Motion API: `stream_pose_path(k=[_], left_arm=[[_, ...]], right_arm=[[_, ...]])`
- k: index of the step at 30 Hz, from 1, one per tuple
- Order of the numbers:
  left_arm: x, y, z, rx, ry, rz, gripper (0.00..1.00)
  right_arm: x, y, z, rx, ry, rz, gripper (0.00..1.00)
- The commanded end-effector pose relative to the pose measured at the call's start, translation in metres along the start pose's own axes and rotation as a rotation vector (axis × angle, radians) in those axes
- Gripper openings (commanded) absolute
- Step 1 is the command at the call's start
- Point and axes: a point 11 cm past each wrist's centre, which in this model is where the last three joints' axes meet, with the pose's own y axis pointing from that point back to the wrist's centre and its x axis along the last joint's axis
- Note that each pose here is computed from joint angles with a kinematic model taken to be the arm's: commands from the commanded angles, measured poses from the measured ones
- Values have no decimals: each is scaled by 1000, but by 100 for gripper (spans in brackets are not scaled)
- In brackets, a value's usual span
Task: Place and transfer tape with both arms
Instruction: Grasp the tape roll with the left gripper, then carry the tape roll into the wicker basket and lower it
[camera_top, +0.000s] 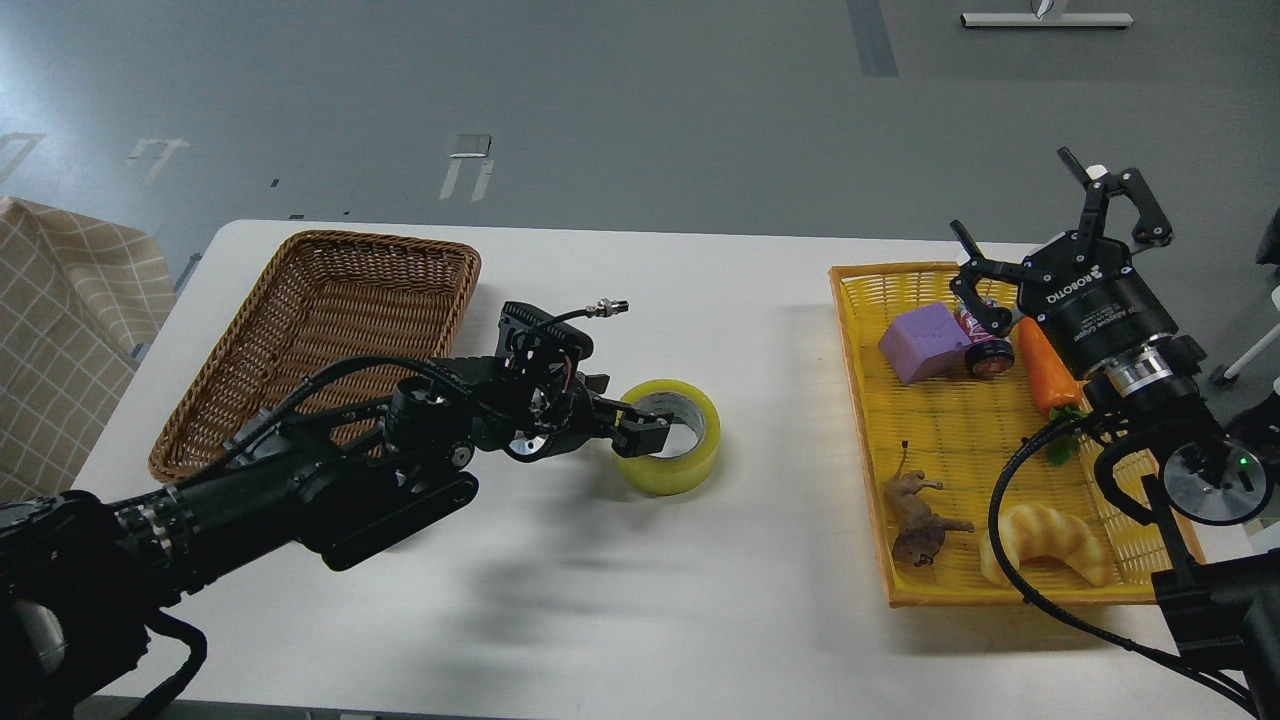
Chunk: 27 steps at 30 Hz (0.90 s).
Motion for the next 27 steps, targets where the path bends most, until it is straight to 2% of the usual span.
stream_pose_path(k=[1,2,3,5,6,10,16,23,27], left_arm=[[-1,-1,-3,14,0,-2,87],[-1,-2,-4,21,2,-2,75],[-1,-2,-4,24,2,-2,69],[-4,-5,-9,41,8,-12,47],[-5,-5,-11,48,9,-13,43],[-7,-7,-14,55,-4,-20,0],[-13,-10,-12,40,-57,-28,0],[22,-4,-14,45,-109,31,0],[64,11,-23,69,-146,96,0]], right_arm=[[0,0,0,0,-1,1,100],[0,0,0,1,-1,1,100],[0,0,0,1,-1,1,100],[1,1,0,2,-1,3,100],[1,1,0,2,-1,3,100],[1,1,0,2,-1,3,100],[2,2,1,1,-2,6,100],[2,2,0,7,-4,8,100],[3,3,0,6,-5,9,100]])
